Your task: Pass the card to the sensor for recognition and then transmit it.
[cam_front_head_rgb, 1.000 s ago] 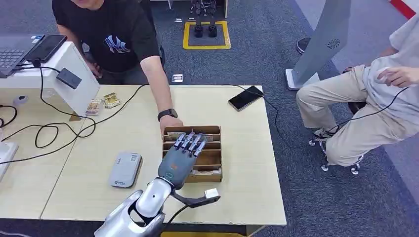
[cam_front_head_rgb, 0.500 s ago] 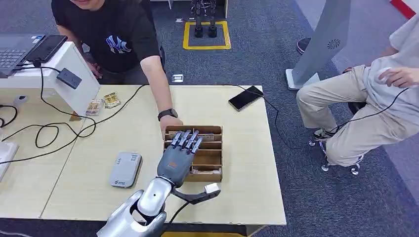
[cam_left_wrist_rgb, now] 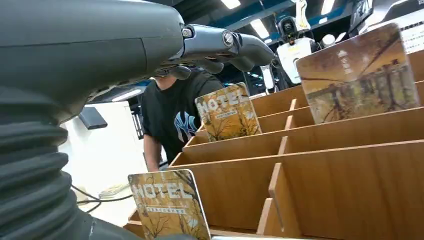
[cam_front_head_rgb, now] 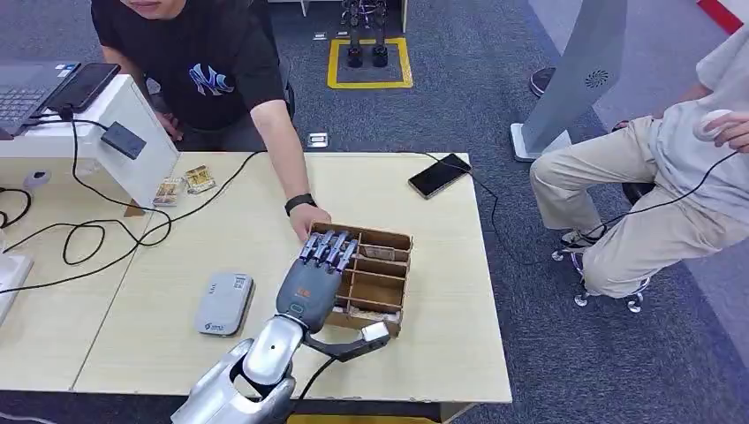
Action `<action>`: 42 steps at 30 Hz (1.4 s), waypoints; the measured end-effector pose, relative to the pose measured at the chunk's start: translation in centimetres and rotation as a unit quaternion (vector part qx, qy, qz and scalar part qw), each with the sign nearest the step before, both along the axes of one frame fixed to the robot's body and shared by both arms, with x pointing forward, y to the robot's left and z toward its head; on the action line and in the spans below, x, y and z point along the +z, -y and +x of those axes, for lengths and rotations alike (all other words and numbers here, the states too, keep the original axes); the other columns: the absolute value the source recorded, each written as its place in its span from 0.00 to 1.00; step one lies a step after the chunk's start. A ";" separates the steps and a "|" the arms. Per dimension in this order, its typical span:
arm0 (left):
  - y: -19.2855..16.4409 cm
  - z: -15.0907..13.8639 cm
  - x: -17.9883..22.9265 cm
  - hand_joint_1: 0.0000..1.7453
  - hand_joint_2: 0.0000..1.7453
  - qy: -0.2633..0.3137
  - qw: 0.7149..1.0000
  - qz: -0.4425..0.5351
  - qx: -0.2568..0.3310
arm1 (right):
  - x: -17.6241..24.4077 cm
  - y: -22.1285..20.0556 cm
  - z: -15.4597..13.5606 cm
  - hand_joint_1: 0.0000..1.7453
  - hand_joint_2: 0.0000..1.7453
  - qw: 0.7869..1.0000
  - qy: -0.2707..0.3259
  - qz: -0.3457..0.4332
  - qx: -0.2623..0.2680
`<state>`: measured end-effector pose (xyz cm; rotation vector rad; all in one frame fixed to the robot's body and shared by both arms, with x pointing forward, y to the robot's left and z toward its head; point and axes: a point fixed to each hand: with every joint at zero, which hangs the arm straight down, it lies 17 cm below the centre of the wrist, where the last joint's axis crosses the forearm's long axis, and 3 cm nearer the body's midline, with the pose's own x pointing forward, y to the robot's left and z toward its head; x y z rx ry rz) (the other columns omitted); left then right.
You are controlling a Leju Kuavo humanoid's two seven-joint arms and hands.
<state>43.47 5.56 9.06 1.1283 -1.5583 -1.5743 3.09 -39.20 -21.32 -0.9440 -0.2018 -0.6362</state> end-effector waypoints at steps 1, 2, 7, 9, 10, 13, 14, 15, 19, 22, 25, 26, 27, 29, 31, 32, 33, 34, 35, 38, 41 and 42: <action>0.0 0.0 0.0 0.00 1.00 0.000 1.000 0.000 0.000 | 0.0 0.0 0.0 0.00 1.00 1.000 0.000 0.000 0.000; 0.0 0.0 0.0 0.00 1.00 0.000 1.000 0.000 0.000 | 0.0 0.0 0.0 0.00 1.00 1.000 0.000 0.000 0.000; 0.0 0.0 0.0 0.00 1.00 0.001 1.000 -0.001 0.000 | 0.0 0.0 0.0 0.00 1.00 1.000 0.001 -0.001 0.000; -0.1 0.0 0.2 0.00 1.00 0.006 1.000 -0.006 0.000 | 0.1 0.1 0.1 0.00 1.00 1.000 0.004 -0.003 0.000; -0.2 0.0 0.2 0.00 1.00 0.008 1.000 -0.009 0.001 | 0.1 0.1 0.1 0.00 1.00 1.000 0.006 -0.004 -0.001; -0.8 0.0 0.4 0.00 1.00 0.010 1.000 -0.020 0.002 | 0.1 0.1 0.0 0.00 1.00 1.000 0.007 -0.005 -0.005; -1.0 -0.1 0.8 0.00 1.00 0.013 1.000 -0.027 0.002 | 0.1 0.1 0.0 0.00 1.00 1.000 0.008 -0.005 -0.006; -1.1 -0.2 1.2 0.00 1.00 0.018 0.999 -0.034 -0.001 | 0.1 0.0 0.0 0.00 1.00 1.000 0.007 -0.004 -0.007; -1.3 -0.7 2.3 0.00 1.00 0.030 0.998 -0.048 -0.014 | 0.0 0.0 -0.1 0.00 1.00 1.000 0.006 -0.002 -0.010; -1.3 -0.9 2.9 0.00 1.00 0.035 0.998 -0.049 -0.026 | 0.1 0.1 0.0 0.00 1.00 1.000 0.009 -0.005 -0.009; -1.3 -1.0 2.8 0.14 1.00 0.032 0.998 -0.043 -0.033 | 0.2 0.1 0.1 0.00 1.00 1.000 0.011 -0.007 -0.007; -1.4 -1.0 2.7 0.14 1.00 0.030 0.998 -0.040 -0.033 | 0.2 0.1 0.0 0.00 1.00 1.000 0.011 -0.007 -0.007; -1.5 -1.0 2.5 0.14 1.00 0.027 0.998 -0.038 -0.033 | 0.2 0.1 0.0 0.00 1.00 1.000 0.011 -0.007 -0.007; -1.7 -0.9 2.4 0.14 1.00 0.026 0.999 -0.034 -0.031 | 0.1 0.1 0.1 0.00 1.00 1.000 0.011 -0.007 -0.005; -2.1 -0.7 2.3 0.14 1.00 0.026 0.999 -0.032 -0.028 | 0.1 0.1 0.1 0.00 1.00 1.000 0.010 -0.007 -0.004; -2.2 -0.7 2.3 0.14 1.00 0.026 0.999 -0.031 -0.027 | 0.1 0.1 0.1 0.00 1.00 1.000 0.010 -0.007 -0.004; -2.2 -0.7 2.2 0.14 1.00 0.025 0.999 -0.030 -0.027 | 0.1 0.1 0.1 0.00 1.00 1.000 0.010 -0.007 -0.004; -2.3 -0.7 2.2 0.14 1.00 0.025 0.999 -0.030 -0.027 | 0.1 0.1 0.1 0.00 1.00 1.000 0.010 -0.007 -0.004; -2.3 -0.7 2.2 1.00 1.00 0.025 0.999 -0.029 -0.027 | 0.1 0.1 0.1 0.00 1.00 1.000 0.010 -0.007 -0.004; -2.4 -0.7 2.1 1.00 1.00 0.025 0.999 -0.028 -0.026 | 0.1 0.1 0.1 0.00 1.00 1.000 0.010 -0.007 -0.004; -2.3 -0.7 1.7 1.00 1.00 0.016 0.999 -0.022 -0.032 | 0.2 0.1 0.2 0.00 1.00 1.000 0.011 -0.007 -0.003; -2.2 -0.8 1.4 1.00 1.00 0.011 0.999 -0.018 -0.039 | 0.2 0.1 0.2 0.00 1.00 1.000 0.011 -0.008 -0.002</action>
